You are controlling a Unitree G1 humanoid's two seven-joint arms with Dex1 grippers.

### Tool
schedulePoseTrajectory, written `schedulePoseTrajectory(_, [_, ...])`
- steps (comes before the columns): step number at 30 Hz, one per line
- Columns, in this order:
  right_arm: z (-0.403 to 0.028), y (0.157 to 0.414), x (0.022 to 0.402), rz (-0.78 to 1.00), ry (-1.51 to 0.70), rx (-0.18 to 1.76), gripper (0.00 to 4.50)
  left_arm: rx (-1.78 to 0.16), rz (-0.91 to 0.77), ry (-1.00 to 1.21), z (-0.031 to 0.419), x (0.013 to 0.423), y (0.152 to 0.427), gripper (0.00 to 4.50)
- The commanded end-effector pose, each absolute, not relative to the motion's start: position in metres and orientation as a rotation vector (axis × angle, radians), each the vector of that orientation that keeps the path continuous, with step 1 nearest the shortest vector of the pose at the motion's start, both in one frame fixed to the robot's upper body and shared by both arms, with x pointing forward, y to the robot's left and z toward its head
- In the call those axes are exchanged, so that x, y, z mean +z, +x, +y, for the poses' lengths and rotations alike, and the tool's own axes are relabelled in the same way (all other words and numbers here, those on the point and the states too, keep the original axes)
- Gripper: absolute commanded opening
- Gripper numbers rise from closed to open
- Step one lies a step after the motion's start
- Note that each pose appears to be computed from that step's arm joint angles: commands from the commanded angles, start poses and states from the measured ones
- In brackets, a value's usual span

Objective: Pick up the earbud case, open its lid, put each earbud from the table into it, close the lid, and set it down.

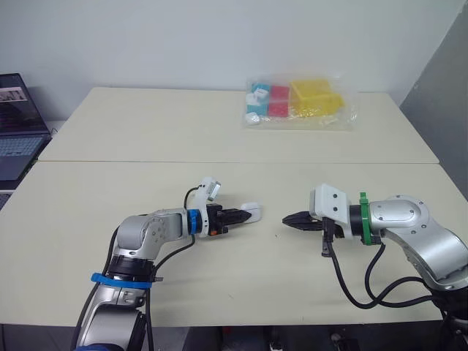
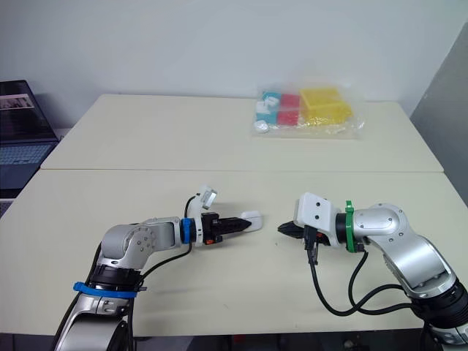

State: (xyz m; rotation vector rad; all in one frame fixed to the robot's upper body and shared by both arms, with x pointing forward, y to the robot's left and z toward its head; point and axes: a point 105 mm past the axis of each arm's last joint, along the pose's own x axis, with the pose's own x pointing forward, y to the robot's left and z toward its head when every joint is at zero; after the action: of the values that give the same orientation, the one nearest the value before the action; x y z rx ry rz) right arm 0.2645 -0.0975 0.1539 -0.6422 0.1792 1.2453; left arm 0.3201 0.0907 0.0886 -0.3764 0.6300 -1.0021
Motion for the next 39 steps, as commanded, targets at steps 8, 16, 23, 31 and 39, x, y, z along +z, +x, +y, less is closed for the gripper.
schedulePoseTrajectory(8, [-0.102,0.248,0.159,0.214,-0.647,1.328,0.00,-0.884,0.604,-0.052,0.129,0.079,0.329,2.97])
schedulePoseTrajectory(16, [-0.113,0.255,0.173,0.202,-0.668,1.310,0.55,-0.951,0.411,0.326,0.170,0.108,0.292,4.50])
schedulePoseTrajectory(23, [-0.128,0.263,0.197,0.156,-0.721,1.288,3.06,-0.980,0.259,0.358,0.190,0.147,0.271,4.50])
schedulePoseTrajectory(31, [-0.148,0.253,0.221,0.166,-0.787,1.309,4.45,-1.028,0.106,0.464,0.190,0.186,0.249,4.50])
schedulePoseTrajectory(39, [-0.147,0.257,0.219,0.149,-0.773,1.303,4.45,-0.882,0.177,0.517,0.205,0.170,0.258,4.50])
